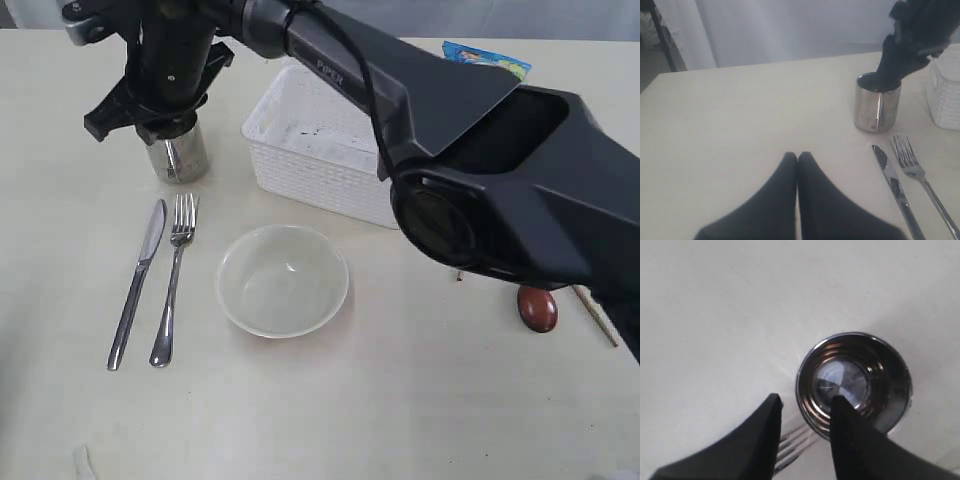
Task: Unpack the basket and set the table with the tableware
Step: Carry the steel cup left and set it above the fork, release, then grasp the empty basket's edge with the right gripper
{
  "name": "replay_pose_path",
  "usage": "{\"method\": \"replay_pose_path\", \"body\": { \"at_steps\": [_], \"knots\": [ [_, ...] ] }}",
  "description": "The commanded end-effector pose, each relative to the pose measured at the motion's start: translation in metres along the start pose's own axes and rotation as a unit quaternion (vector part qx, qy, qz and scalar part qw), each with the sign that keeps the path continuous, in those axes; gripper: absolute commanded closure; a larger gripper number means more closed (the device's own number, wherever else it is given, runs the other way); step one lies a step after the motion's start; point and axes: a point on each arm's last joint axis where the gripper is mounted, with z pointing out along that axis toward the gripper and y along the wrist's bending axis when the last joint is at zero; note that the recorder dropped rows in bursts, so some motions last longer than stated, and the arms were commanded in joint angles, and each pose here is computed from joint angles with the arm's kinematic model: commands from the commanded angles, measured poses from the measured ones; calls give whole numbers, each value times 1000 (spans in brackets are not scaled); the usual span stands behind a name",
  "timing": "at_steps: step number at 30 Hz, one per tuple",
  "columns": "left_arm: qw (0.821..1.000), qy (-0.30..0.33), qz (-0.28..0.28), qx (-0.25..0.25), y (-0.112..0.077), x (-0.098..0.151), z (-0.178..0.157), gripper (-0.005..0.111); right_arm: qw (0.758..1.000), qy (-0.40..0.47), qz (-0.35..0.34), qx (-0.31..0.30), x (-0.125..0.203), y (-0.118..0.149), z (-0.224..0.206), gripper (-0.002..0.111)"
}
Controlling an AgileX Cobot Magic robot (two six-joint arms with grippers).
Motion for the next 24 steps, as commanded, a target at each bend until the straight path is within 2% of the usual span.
{"method": "replay_pose_path", "body": {
  "at_steps": [1,7,12,14,16,17,22,24],
  "knots": [
    [1000,0,1,2,0,1,0,107,1000,-30,-7,2,-12,3,-60,75],
    [1000,0,1,2,0,1,0,107,996,-87,-13,12,-22,7,-126,75],
    [1000,0,1,2,0,1,0,107,993,-114,-8,26,-17,2,-179,76],
    [1000,0,1,2,0,1,0,107,993,-116,2,33,-10,-7,-196,80],
    [1000,0,-1,3,0,1,0,107,993,-103,25,46,5,-26,-213,96],
    [1000,0,-2,3,0,1,0,107,994,-84,43,53,19,-39,-217,107],
    [1000,0,-2,3,0,1,0,107,992,-21,94,80,84,-84,-231,109],
    [1000,0,-2,3,0,1,0,107,994,-2,53,92,115,-102,-219,109]
  ]
}}
